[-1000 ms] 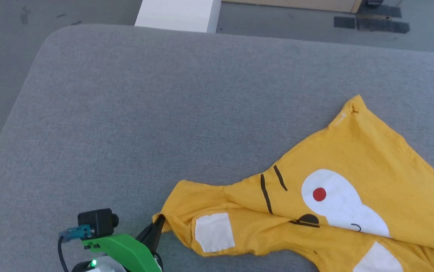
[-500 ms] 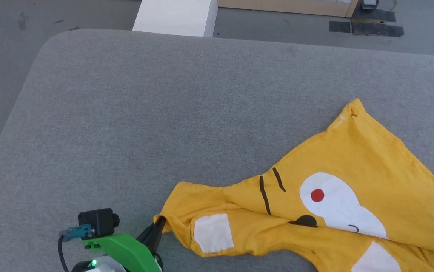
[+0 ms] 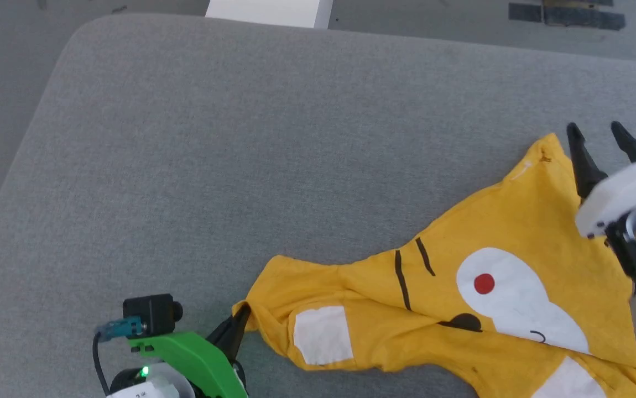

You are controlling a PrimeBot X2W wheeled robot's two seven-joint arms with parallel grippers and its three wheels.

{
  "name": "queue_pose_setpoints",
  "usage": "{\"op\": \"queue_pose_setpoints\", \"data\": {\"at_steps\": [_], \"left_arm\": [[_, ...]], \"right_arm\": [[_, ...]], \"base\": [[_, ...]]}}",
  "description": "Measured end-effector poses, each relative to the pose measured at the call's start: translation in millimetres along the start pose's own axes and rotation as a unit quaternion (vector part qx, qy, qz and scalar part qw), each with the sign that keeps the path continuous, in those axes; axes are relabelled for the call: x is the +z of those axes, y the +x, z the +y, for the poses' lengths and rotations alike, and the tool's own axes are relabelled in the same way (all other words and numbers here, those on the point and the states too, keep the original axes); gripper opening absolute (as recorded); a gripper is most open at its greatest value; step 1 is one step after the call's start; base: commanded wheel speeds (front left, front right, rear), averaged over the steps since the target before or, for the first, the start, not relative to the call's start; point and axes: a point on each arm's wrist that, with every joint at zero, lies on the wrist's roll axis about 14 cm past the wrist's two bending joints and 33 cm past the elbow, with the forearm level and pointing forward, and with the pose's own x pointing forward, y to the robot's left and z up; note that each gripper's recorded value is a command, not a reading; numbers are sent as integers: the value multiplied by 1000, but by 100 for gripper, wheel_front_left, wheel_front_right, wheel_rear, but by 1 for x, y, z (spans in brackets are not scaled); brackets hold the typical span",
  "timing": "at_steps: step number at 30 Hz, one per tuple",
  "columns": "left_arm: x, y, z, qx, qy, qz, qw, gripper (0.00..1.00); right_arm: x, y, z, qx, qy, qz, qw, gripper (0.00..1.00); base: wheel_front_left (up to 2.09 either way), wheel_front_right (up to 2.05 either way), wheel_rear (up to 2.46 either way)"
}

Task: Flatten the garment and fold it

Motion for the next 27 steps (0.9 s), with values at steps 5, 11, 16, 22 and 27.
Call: {"op": "queue_pose_setpoints", "data": {"at_steps": [5,11,16,22,27], "left_arm": [[-1,4,2,4,-9,0,1000,0],[-7,6,11,19,-18,6,1000,0],[-10,6,16,28,-22,7,999,0],[-10,6,15,26,-21,7,999,0],[-5,4,11,20,-16,-6,1000,0]], "right_arm": [[-35,32,6,3,-20,124,992,100],[-73,44,7,-7,-54,270,961,100],[-85,44,8,-17,-78,340,937,47],[-68,46,7,-24,-78,309,947,0],[-51,36,11,-21,4,210,977,0]], "base": [[0,0,0],[0,0,0],[0,0,0],[0,0,0],[0,0,0]]}}
